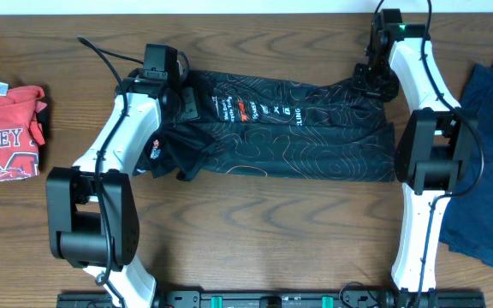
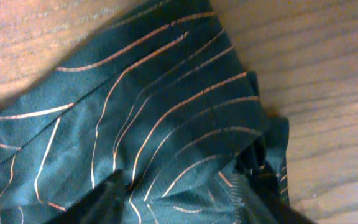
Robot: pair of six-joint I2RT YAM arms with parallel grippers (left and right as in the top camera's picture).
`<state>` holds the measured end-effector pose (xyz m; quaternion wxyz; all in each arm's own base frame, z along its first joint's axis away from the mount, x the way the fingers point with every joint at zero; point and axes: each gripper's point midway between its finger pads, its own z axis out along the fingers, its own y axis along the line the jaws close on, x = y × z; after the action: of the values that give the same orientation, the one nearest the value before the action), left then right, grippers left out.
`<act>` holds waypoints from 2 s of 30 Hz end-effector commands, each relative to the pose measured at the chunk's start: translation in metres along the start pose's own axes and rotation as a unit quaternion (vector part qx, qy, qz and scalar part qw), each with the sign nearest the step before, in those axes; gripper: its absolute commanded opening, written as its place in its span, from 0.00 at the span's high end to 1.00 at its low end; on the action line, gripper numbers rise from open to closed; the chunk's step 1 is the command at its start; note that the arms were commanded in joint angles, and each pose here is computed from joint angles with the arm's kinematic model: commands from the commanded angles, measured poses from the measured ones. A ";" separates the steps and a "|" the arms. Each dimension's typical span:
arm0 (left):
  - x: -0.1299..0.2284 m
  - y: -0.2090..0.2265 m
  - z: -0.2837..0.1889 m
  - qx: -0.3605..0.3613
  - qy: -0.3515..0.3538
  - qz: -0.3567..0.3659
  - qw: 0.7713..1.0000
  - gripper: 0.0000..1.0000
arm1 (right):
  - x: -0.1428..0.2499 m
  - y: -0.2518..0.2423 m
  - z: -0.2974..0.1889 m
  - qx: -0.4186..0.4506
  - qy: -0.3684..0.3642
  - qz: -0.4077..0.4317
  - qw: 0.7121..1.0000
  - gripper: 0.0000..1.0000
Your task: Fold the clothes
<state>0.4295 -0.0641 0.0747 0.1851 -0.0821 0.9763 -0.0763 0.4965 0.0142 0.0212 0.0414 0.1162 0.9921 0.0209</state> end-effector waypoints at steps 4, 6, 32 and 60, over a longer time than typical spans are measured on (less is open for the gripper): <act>-0.008 -0.001 -0.002 0.002 -0.007 0.005 1.000 0.40 | -0.012 0.005 -0.008 -0.009 -0.026 0.017 0.999 0.69; -0.008 -0.001 -0.002 0.002 -0.007 0.005 1.000 0.40 | -0.013 0.006 -0.008 -0.010 -0.027 0.018 0.999 0.69; -0.012 -0.015 0.034 0.049 -0.002 0.003 0.999 0.29 | -0.012 0.005 -0.001 -0.010 -0.024 0.035 0.999 0.99; -0.037 -0.035 0.081 0.117 -0.040 -0.062 0.990 0.37 | -0.009 0.002 -0.001 -0.007 -0.017 0.023 1.000 0.99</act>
<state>0.4936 -0.0974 0.0163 0.2266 -0.1218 0.9485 -0.1848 0.5036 0.0143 0.0218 0.0550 0.1465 0.9874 0.0246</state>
